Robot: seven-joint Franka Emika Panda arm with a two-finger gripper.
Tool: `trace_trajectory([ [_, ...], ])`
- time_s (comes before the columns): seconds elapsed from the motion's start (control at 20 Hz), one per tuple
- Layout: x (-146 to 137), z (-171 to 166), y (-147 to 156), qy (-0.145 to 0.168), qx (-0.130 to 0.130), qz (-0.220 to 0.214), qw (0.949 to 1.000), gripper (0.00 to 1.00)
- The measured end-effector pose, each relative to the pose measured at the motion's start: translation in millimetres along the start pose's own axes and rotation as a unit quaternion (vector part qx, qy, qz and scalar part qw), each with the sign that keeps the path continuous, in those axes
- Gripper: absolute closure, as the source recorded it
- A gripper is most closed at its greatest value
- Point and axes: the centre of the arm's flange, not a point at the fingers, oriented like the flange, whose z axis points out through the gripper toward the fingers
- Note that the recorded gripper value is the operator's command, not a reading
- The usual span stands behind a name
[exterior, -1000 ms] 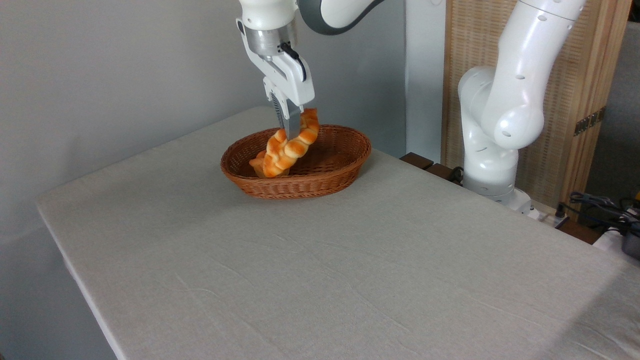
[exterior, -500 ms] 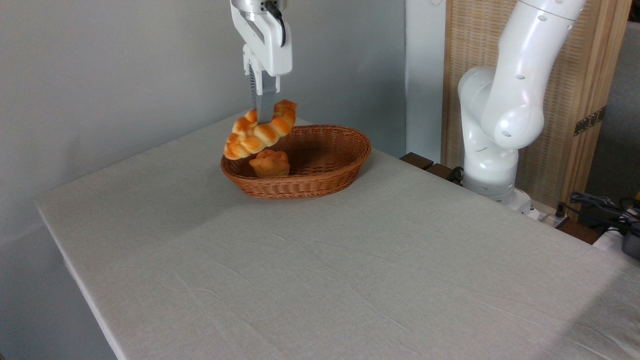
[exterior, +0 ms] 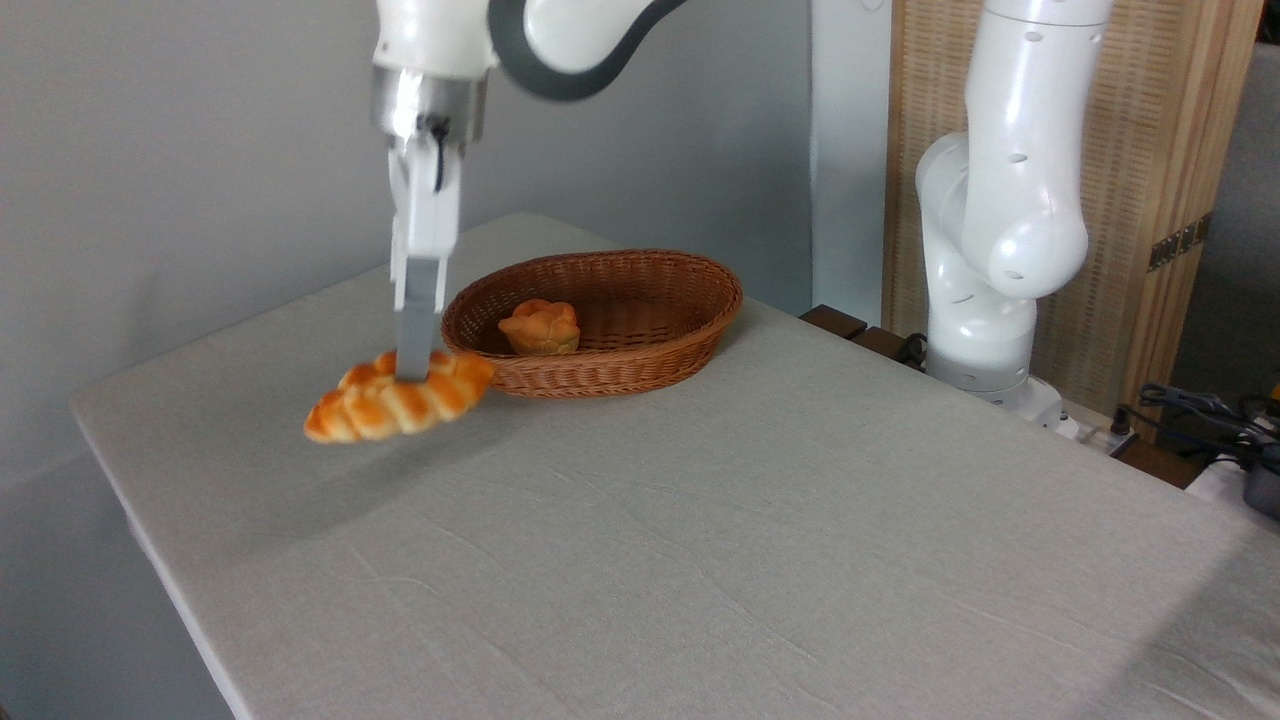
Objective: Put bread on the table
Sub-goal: 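Carry the braided roll out of the basket and lower it onto the table, then open the gripper, release the roll, and raise the gripper back over the basket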
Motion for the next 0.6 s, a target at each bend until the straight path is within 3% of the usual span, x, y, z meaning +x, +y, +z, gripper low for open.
trace_trajectory([
  [0.1,6.9,23.0,1.0,-0.01,0.011,0.018,0.9997,0.15],
  [0.2,10.6,39.0,2.5,-0.02,0.017,0.032,0.9991,0.0],
  [0.6,17.1,62.0,9.6,-0.035,0.016,0.052,0.9979,0.0],
])
